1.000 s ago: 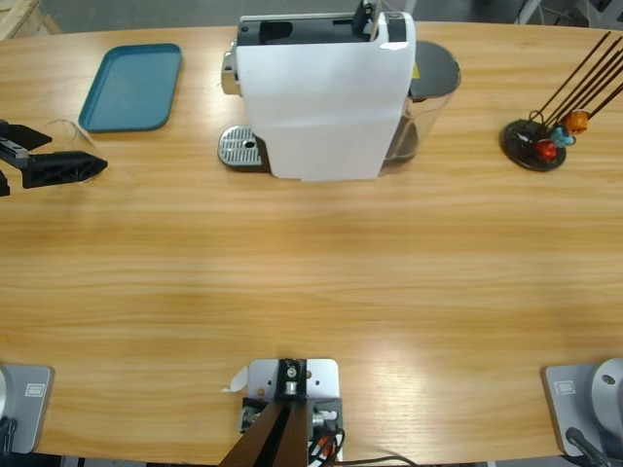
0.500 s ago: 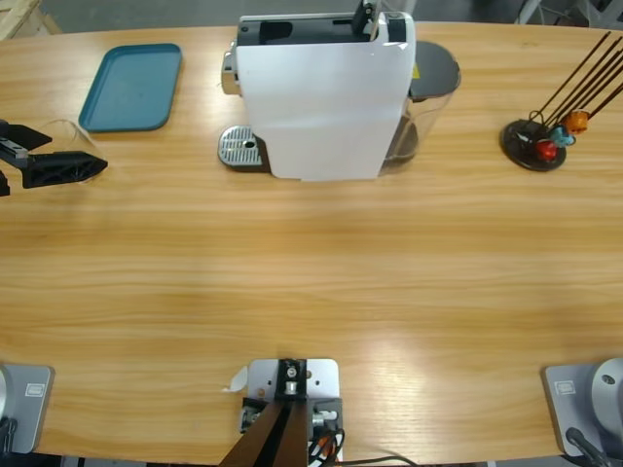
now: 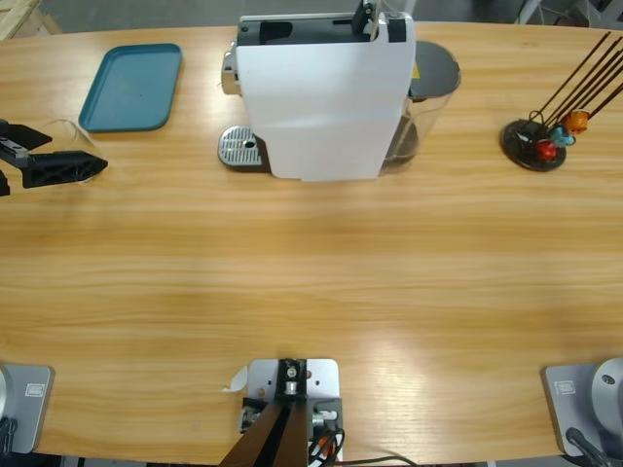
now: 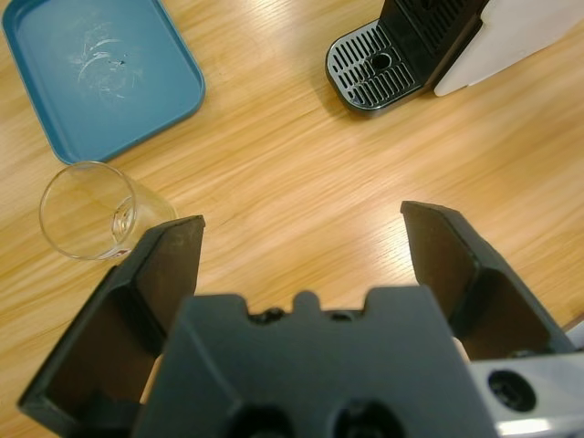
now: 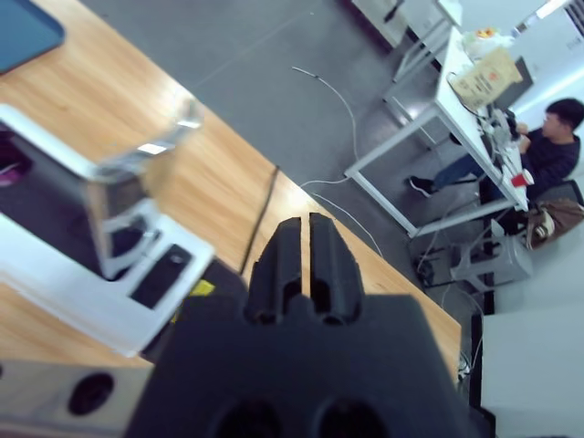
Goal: Pour coffee
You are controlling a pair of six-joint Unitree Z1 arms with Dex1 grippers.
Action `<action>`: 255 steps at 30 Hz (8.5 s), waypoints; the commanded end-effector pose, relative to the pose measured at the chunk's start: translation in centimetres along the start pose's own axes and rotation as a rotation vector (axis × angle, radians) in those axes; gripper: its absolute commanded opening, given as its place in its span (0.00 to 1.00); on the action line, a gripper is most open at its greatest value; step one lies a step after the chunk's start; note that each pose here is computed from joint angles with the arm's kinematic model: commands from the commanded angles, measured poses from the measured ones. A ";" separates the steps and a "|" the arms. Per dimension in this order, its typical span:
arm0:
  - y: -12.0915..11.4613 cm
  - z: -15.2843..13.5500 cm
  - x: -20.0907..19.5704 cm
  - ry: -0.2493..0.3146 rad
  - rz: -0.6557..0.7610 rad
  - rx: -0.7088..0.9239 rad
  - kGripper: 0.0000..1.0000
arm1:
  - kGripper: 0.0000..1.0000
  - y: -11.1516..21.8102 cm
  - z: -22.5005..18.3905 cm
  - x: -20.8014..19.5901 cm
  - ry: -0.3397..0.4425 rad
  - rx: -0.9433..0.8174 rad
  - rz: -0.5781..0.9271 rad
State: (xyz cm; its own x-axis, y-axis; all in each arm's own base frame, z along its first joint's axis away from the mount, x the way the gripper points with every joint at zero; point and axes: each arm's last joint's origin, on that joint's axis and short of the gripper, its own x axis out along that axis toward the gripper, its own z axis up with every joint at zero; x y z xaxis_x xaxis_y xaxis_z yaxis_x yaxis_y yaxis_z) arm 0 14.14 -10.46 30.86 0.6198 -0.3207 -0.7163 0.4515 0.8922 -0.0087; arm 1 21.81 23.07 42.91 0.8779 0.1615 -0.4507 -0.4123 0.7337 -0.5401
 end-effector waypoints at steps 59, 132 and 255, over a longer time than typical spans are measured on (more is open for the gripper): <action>-0.3 -0.6 1.4 0.055 0.006 0.014 0.94 | 0.00 19.7 2.5 8.7 0.129 -0.177 0.202; -0.3 -0.8 1.3 0.070 -0.001 0.012 0.89 | 0.00 26.6 -4.5 13.8 0.315 -0.127 0.291; 6.1 -4.2 13.7 0.046 0.512 -0.399 0.26 | 0.93 5.5 -18.9 -4.8 0.357 0.315 0.584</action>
State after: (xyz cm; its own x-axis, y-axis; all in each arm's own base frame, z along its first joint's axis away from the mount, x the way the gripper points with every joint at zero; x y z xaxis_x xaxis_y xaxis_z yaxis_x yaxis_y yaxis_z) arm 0 23.33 -8.24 19.44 0.6970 0.1914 -0.6910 -0.1891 0.9787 0.0804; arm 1 10.71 14.28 29.63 0.4059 0.4111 -0.8162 -0.6487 0.7587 0.0595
